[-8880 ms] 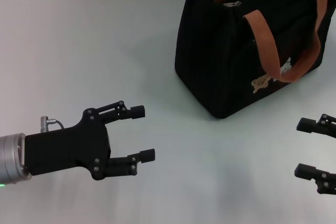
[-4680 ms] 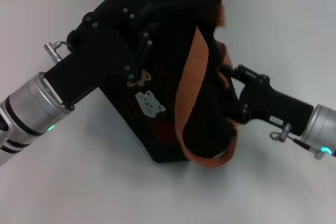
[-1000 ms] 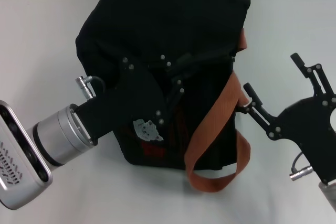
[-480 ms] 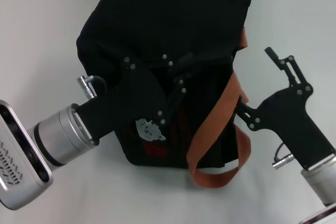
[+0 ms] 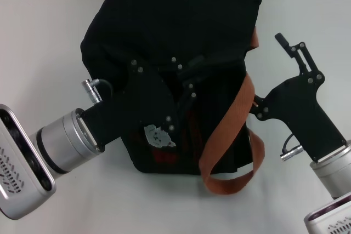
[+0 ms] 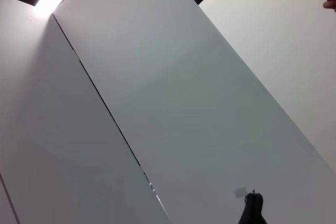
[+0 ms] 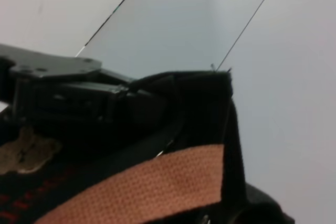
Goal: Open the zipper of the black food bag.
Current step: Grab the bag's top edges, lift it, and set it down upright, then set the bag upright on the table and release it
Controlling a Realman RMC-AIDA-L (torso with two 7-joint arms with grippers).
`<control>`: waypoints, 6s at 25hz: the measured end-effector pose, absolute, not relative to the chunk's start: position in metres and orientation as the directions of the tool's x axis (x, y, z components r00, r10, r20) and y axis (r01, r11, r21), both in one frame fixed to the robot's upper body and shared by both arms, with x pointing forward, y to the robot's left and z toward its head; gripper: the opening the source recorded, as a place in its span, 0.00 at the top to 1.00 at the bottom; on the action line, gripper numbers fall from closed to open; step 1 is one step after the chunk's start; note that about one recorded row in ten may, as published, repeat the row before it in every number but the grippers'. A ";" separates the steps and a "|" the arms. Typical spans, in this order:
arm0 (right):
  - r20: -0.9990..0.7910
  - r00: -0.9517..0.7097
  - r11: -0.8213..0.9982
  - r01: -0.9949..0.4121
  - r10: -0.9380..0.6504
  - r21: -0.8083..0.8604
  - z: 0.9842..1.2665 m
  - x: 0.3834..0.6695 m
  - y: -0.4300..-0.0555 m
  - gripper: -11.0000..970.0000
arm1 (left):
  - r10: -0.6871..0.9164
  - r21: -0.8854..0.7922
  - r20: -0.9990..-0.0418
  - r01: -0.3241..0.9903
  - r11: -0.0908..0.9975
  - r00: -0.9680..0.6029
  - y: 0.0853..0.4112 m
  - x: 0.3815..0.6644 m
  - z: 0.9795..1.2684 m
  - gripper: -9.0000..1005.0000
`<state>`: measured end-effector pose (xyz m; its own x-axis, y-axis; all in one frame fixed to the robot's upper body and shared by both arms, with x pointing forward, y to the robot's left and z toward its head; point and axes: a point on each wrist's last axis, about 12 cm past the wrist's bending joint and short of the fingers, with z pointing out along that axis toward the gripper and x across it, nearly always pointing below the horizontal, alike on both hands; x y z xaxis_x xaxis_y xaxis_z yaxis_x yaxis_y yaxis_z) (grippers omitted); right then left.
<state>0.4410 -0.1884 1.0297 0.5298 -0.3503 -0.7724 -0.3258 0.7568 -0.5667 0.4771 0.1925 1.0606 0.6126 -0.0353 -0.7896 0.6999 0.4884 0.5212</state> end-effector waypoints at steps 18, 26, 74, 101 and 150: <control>-0.785 0.508 0.726 -0.380 -0.354 -0.573 1.024 0.442 -0.183 0.14 | -0.036 0.532 -0.783 0.699 0.479 0.620 0.189 0.482 1.063 0.89; -0.786 0.525 0.697 -0.429 -0.326 -0.575 1.024 0.439 -0.175 0.14 | -0.035 0.531 -0.785 0.699 0.479 0.619 0.190 0.482 1.063 0.89; -0.729 0.568 0.687 -0.352 -0.382 -0.635 1.030 0.446 -0.172 0.40 | -0.039 0.538 -0.772 0.683 0.494 0.635 0.188 0.475 1.062 0.89; -0.782 0.343 0.659 -0.421 -0.520 -0.623 0.988 0.410 -0.200 0.94 | -0.035 0.534 -0.769 0.673 0.512 0.638 0.189 0.477 1.063 0.88; -0.924 0.327 0.816 -0.578 0.196 -0.031 1.033 0.393 -0.275 0.25 | -0.033 0.035 -0.996 0.709 0.705 0.083 0.192 0.465 1.014 0.85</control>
